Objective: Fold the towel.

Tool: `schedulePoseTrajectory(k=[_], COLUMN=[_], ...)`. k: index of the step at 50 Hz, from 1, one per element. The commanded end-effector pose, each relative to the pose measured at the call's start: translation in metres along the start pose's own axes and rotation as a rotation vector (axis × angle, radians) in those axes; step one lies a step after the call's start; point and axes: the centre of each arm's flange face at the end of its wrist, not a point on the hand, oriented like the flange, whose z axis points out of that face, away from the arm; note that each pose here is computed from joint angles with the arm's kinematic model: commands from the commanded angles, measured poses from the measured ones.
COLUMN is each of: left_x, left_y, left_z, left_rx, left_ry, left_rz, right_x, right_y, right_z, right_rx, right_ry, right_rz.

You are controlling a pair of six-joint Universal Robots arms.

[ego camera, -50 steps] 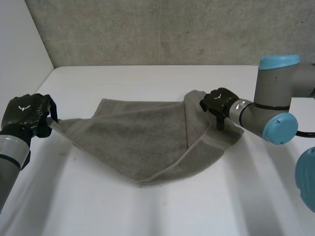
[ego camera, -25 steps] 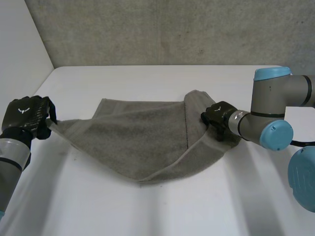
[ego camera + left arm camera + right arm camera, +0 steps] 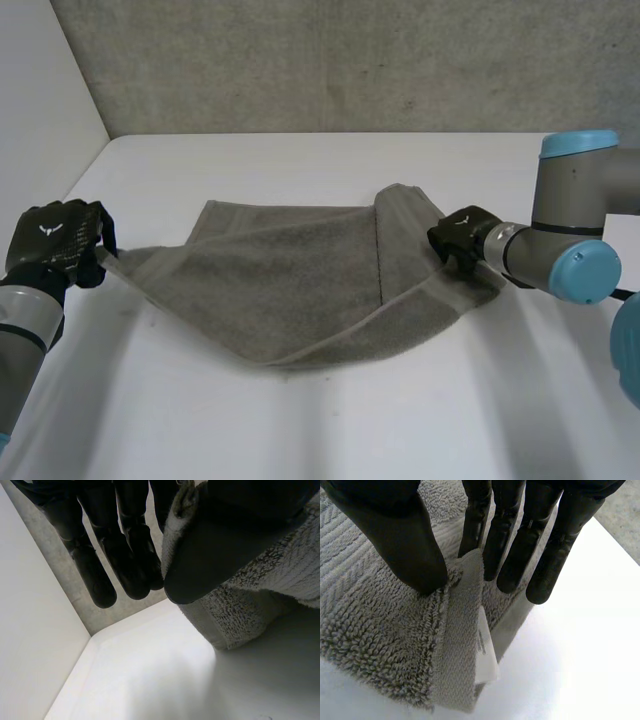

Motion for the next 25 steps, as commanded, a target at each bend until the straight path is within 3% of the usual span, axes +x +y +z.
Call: schedulePoseTrajectory(k=[1, 25], left_x=[0.001, 0.004], left_y=[0.003, 0.014], left_z=[-0.001, 0.001], left_rx=[-0.011, -0.042], left_ry=[0.004, 0.012], left_rz=[0.000, -0.002], right_x=[0.007, 0.016], right_y=[0.004, 0.026], right_z=[-0.010, -0.034], right_rx=[-0.029, -0.120], right_ry=[0.014, 0.017], right_rz=[0.042, 0.209])
